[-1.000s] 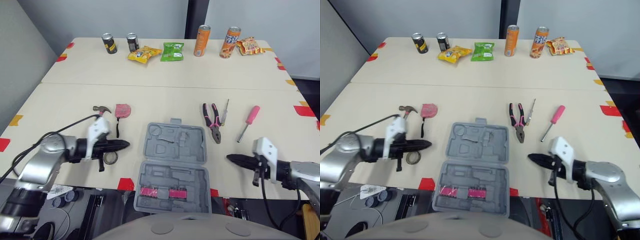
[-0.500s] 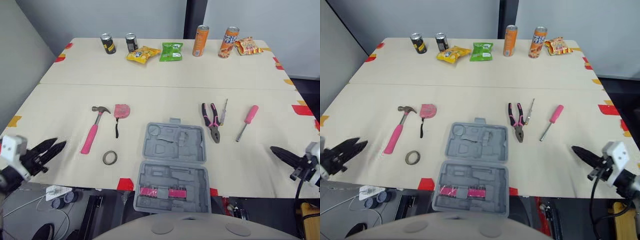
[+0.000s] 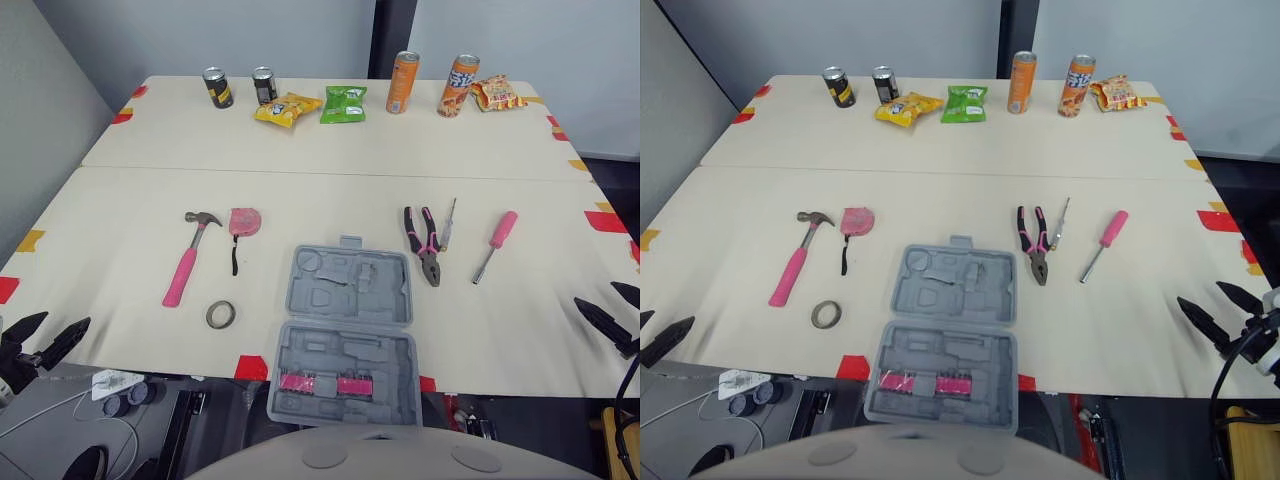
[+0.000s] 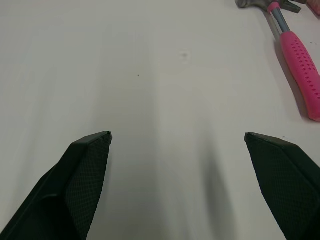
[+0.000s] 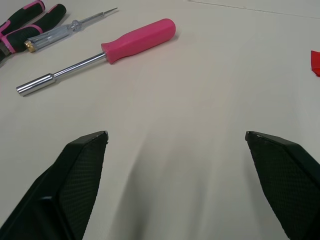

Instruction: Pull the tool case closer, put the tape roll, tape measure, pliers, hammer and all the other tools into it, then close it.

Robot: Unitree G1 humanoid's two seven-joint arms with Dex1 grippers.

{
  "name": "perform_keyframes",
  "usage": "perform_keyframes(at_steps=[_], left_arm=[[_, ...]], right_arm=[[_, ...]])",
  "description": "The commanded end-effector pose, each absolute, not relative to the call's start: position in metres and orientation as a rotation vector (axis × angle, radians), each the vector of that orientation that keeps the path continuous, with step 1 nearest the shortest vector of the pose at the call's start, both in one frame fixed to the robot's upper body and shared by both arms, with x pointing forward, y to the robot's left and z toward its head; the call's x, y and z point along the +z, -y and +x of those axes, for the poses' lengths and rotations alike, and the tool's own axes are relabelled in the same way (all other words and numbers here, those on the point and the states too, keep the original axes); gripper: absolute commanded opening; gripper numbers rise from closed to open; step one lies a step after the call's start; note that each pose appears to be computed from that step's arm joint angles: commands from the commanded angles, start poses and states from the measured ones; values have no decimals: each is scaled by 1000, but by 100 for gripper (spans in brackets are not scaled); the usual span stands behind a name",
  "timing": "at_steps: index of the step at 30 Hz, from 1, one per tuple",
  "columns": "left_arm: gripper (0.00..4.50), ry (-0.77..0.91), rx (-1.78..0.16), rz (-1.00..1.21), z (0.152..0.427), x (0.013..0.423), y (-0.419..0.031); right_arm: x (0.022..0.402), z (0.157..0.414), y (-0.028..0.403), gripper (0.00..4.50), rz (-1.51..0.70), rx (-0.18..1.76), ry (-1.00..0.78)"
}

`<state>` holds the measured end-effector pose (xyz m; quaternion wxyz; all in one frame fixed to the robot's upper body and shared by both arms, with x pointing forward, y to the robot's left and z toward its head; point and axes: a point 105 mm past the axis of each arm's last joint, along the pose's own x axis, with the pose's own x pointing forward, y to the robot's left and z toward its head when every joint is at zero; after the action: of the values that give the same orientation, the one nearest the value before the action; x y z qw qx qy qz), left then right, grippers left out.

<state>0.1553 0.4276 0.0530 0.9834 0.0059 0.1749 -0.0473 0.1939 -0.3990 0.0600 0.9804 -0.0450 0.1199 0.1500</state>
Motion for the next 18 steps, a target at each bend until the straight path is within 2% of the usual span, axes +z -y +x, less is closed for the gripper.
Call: perform_keyframes(at_steps=[1,11,18], left_arm=[[450,-308,-115,58,161,67,-427],[450,-324,-180,82,168,68,-415],[450,-358,-287,114,170,66,-398]], right_arm=[[72,198,401,449,-117,313,-207],[75,209,390,449,-142,343,-170],[91,214,368,449,-120,458,-94]])
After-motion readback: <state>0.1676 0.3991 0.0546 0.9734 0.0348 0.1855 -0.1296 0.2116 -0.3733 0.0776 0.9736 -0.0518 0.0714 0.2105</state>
